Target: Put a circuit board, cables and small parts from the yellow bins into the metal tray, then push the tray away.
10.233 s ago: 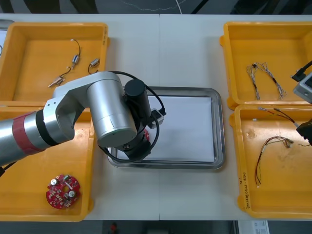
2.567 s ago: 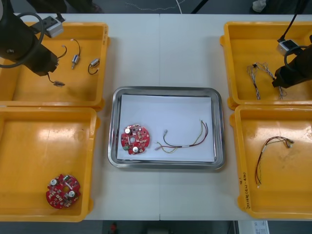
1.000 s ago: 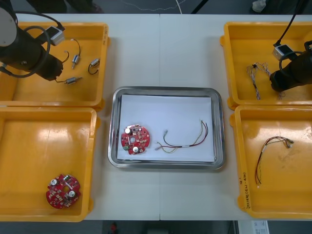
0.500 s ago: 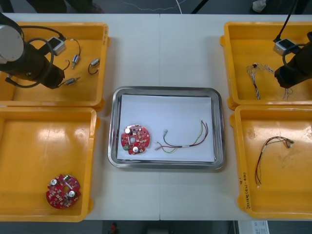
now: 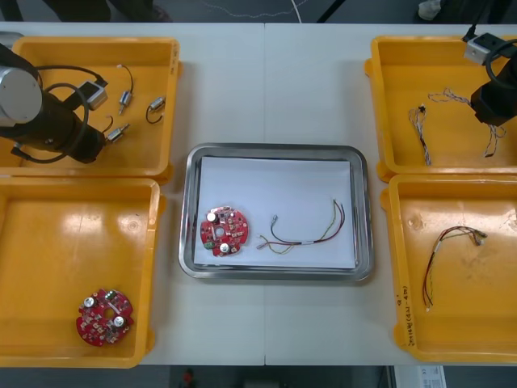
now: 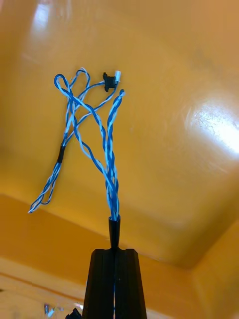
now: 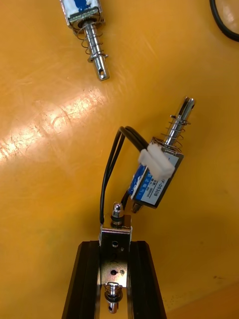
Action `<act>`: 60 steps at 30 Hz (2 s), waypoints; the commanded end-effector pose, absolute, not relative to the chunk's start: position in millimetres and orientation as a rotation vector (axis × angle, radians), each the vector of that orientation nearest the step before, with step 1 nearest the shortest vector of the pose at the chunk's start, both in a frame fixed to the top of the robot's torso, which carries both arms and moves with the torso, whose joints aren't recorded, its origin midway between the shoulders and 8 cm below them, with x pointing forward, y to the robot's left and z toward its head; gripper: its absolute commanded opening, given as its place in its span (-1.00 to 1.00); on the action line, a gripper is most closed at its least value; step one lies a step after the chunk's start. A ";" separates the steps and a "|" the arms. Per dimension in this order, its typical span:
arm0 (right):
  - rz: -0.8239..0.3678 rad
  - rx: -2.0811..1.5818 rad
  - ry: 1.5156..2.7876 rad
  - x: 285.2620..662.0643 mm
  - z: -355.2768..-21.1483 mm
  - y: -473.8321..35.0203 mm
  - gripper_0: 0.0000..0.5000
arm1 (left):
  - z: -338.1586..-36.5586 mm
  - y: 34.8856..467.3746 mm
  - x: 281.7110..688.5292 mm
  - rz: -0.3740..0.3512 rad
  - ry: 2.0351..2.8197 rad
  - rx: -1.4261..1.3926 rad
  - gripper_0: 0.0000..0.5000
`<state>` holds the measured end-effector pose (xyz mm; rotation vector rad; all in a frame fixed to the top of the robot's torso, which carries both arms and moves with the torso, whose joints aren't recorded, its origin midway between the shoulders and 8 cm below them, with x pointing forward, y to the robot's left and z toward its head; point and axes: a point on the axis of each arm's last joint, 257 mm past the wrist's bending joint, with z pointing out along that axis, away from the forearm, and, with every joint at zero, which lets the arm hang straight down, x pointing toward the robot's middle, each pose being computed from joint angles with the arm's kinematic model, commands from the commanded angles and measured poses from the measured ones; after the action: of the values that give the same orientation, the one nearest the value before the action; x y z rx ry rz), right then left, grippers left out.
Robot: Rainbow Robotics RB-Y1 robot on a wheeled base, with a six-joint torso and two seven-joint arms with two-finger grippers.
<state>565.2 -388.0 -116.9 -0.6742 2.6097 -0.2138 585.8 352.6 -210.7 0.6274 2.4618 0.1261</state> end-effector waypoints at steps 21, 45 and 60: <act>-0.401 -0.905 2.524 545.1 -66.8 -357.6 -1.00 | -205.6 369.9 585.0 0.182 2.422 0.705 1.00; -0.365 -1.085 2.394 547.3 -50.9 -327.2 -1.00 | -172.9 384.7 593.7 0.181 2.370 0.648 1.00; -0.401 -1.117 2.381 547.6 -49.2 -334.1 -1.00 | -176.6 399.6 591.8 0.228 2.386 0.647 1.00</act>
<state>546.8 -334.8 -61.1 -1.0715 2.4290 -0.3542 595.3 366.7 -187.5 0.5478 2.4133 0.1069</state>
